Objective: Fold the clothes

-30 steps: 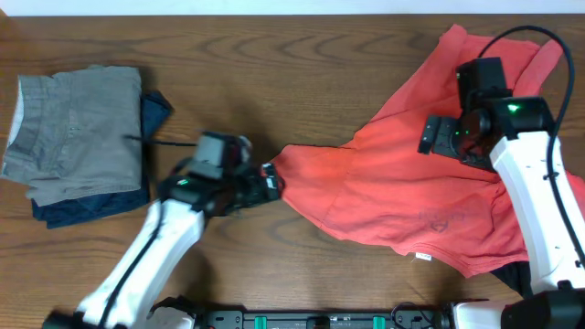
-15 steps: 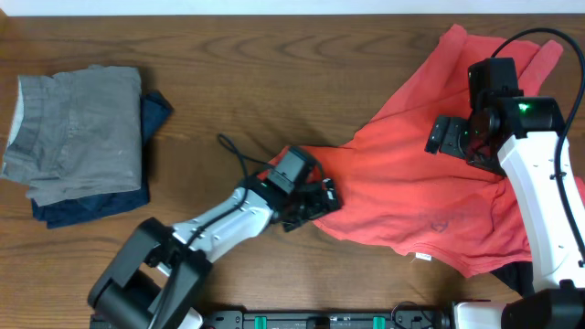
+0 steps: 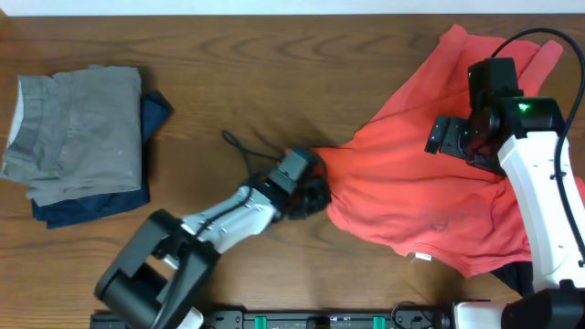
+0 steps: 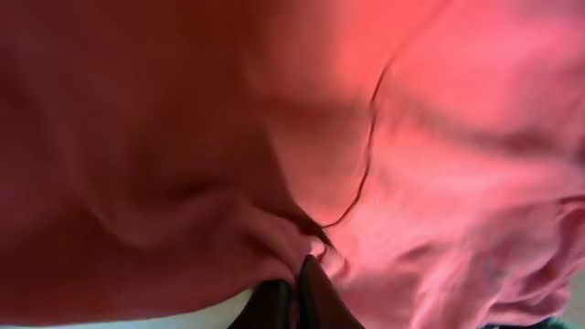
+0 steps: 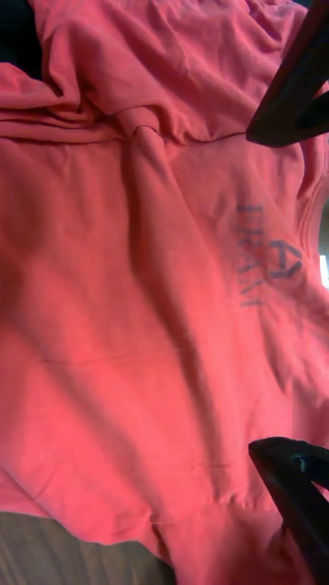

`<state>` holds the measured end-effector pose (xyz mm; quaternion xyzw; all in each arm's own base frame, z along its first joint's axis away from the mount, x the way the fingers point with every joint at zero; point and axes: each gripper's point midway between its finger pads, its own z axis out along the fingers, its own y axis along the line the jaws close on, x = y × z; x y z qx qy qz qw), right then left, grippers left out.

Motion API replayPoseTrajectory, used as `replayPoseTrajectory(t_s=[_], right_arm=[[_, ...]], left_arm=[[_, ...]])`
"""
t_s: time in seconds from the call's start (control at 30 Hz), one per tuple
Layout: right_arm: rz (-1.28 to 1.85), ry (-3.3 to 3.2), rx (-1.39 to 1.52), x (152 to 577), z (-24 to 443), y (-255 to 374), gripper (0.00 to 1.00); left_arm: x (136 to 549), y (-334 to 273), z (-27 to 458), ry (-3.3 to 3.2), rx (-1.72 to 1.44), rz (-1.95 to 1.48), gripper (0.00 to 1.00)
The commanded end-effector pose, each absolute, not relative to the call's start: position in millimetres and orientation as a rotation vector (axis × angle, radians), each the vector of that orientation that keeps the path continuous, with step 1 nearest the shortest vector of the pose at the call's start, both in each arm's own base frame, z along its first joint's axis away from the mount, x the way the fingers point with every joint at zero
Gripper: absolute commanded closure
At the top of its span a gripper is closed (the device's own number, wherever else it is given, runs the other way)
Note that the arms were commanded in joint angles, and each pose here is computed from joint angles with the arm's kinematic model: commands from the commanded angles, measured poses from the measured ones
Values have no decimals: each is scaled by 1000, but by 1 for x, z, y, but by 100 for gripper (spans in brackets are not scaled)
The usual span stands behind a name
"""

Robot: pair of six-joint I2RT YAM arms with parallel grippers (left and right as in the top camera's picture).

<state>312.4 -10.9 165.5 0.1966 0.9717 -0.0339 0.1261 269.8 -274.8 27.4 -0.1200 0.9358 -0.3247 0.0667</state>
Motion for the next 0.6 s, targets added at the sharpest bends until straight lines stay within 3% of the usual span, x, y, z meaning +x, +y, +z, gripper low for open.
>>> replayPoseTrajectory(t_s=[0.0, 0.23, 0.33, 0.37, 0.4, 0.43, 0.47, 0.5, 0.57], right_arm=[[-108, 2801, 637, 311, 170, -22, 1], [-125, 2791, 699, 308, 170, -42, 1], [-131, 2801, 683, 307, 169, -45, 1], [-134, 2808, 666, 306, 169, -45, 1], [-138, 2816, 645, 305, 169, -45, 1], [-140, 2821, 634, 305, 169, -45, 1], [-142, 2824, 631, 304, 169, -45, 1], [-143, 2829, 626, 304, 168, -45, 1], [-145, 2833, 622, 303, 168, -45, 1]], left_arm=[[326, -246, 96, 2566, -287, -1033, 94], [416, -98, 255, 2023, -512, -951, 94], [425, -37, 279, 1910, -618, -868, 94], [424, -25, 275, 1911, -653, -850, 87], [422, -15, 265, 1937, -701, -830, 68], [417, -9, 249, 1985, -755, -815, 31], [412, -8, 234, 2040, -793, -803, 7], [407, -9, 221, 2093, -816, -791, 2], [394, -17, 191, 2219, -858, -774, 2]])
